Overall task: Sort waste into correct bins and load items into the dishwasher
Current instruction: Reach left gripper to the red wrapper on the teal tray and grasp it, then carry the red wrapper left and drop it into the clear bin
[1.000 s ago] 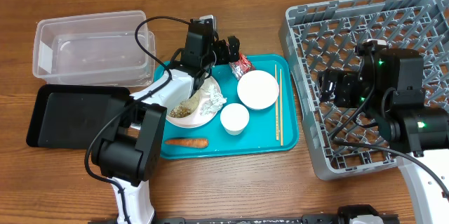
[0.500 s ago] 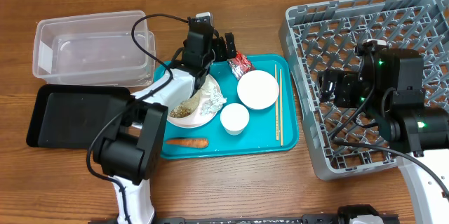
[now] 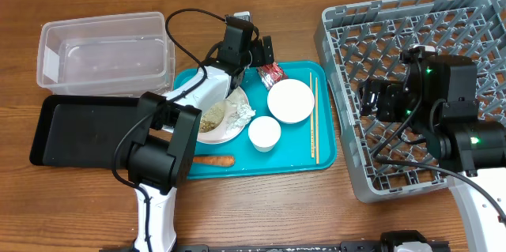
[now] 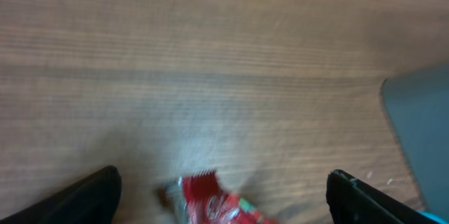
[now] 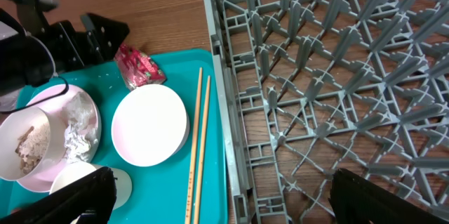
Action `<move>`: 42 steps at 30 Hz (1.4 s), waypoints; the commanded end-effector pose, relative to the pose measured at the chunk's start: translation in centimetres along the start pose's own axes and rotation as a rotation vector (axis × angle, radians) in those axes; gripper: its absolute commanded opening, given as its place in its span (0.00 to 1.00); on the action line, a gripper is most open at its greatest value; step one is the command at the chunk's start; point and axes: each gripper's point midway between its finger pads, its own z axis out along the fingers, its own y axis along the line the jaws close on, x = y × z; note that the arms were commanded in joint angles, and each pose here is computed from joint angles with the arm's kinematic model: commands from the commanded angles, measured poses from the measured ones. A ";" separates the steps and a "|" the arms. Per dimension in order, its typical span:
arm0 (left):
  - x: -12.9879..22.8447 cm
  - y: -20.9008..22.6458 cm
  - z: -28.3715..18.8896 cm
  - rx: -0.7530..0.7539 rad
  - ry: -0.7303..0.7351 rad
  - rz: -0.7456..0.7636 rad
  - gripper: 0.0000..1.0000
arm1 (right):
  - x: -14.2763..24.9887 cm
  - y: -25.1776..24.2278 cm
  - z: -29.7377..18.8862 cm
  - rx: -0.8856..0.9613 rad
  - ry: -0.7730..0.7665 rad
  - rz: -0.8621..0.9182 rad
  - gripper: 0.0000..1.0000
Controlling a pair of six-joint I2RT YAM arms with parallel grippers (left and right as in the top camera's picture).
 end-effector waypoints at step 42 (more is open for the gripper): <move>-2.7 -2.3 -6.4 0.048 0.033 0.091 0.04 | -0.6 0.3 -0.8 -0.010 -0.019 -0.002 1.00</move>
